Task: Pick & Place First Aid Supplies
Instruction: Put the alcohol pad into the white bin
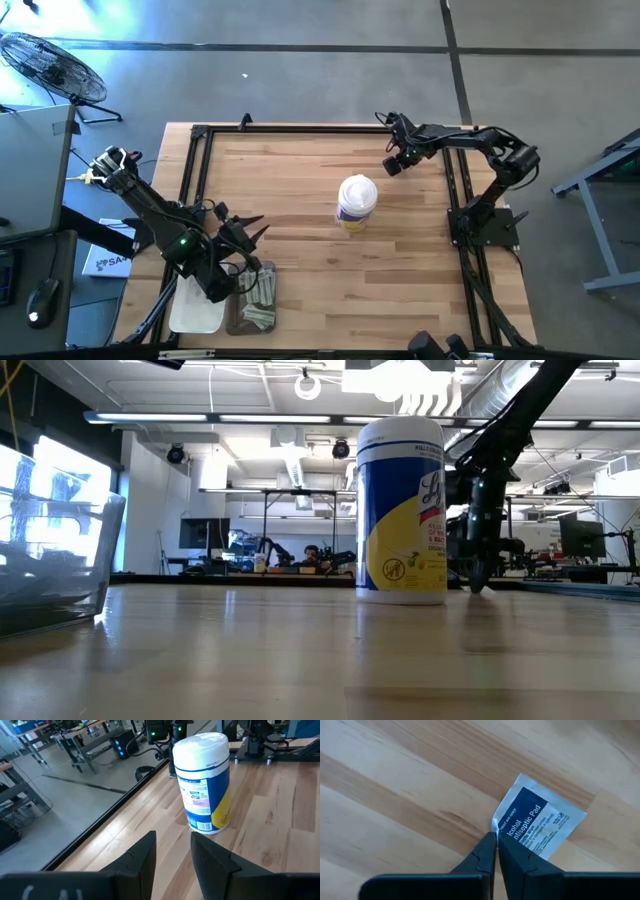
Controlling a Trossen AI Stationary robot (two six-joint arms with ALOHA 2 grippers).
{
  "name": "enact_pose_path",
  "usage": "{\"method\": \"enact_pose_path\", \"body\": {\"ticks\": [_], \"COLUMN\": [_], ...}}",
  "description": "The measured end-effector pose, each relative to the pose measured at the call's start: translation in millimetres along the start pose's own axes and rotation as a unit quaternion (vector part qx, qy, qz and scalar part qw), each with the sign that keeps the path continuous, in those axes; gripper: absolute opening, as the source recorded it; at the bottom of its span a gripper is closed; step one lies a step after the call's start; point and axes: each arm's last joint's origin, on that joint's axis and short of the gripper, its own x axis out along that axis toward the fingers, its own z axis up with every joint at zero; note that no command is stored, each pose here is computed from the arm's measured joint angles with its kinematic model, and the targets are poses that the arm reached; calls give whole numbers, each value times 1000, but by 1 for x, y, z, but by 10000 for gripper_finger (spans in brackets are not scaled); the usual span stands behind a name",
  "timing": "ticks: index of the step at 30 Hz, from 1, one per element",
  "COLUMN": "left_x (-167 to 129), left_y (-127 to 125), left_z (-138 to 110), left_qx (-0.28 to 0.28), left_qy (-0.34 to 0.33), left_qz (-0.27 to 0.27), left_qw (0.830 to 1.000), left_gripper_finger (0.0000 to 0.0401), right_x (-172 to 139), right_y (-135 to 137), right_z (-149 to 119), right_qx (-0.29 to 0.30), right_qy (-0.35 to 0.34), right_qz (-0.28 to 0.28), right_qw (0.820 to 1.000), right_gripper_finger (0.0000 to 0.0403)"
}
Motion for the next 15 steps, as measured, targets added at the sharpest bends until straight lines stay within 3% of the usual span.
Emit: {"method": "enact_pose_path", "body": {"ticks": [7, 11, 15], "left_x": [0, 0, 0], "left_y": [0, 0, 0], "left_z": [0, 1, 1], "left_qx": [11, 19, 25], "left_qy": [-7, -8, -8], "left_qz": [5, 6, 6], "left_qw": [1000, 1000, 1000], "left_gripper_finger": [119, 119, 119], "right_x": [-10, -37, -68], "right_y": [-2, 0, 9], "right_z": [-1, -3, -12], "right_qx": [-18, -39, -62], "right_qy": [-19, -55, -94], "right_qz": [-24, -40, -15], "right_qw": [999, 997, 993], "right_gripper_finger": [2, 1, 1]}}
